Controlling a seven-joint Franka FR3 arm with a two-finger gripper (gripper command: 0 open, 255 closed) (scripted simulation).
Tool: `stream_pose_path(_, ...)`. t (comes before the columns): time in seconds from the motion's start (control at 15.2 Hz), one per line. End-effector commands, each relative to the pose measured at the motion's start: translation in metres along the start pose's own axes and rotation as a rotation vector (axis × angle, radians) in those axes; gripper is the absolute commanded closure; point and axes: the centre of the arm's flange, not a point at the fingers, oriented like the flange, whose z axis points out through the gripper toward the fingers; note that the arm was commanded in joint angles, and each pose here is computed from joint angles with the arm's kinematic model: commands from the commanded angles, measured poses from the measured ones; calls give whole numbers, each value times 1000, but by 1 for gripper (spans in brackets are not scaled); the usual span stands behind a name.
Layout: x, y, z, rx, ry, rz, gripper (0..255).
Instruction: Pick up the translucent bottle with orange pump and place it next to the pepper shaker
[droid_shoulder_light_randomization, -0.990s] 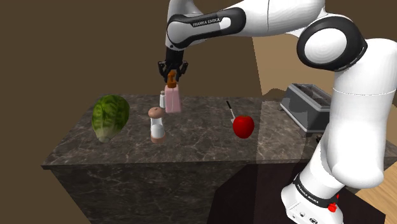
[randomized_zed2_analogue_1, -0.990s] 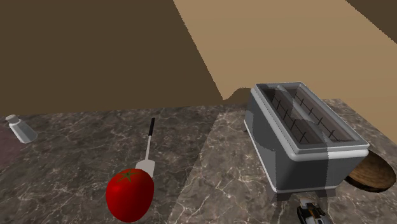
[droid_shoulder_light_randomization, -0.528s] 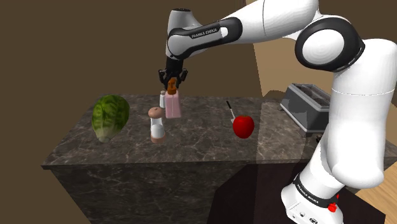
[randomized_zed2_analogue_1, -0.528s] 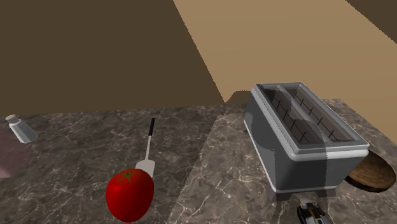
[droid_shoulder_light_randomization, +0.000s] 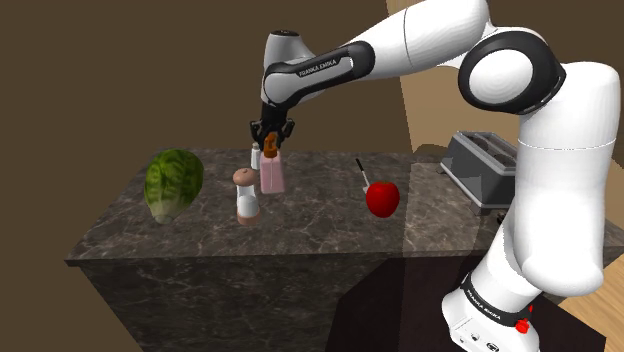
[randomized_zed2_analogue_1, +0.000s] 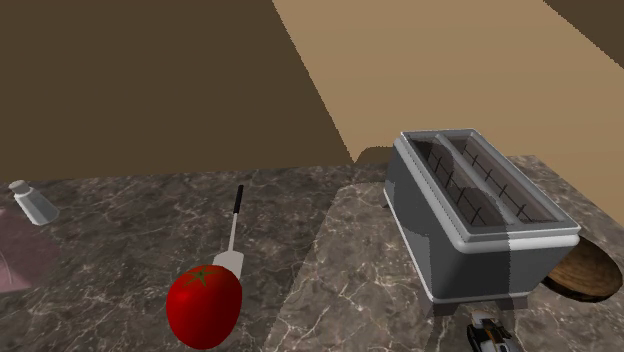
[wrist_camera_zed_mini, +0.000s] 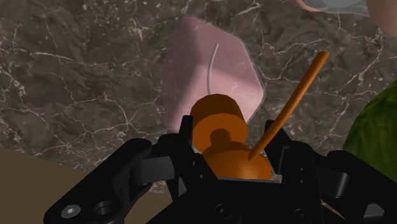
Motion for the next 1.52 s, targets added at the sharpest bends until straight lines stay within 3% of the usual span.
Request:
stream_pose_path(0.0,0,0,1,0,1,0,255)
stream_pose_path(0.33,0,0,1,0,1,0,255)
stream_pose_path(0.4,0,0,1,0,1,0,0)
stream_pose_path(0.73,0,0,1,0,1,0,0)
stream_pose_path(0.99,0,0,-49,0,1,0,0)
stream_pose_path(1.45,0,0,-49,0,1,0,0)
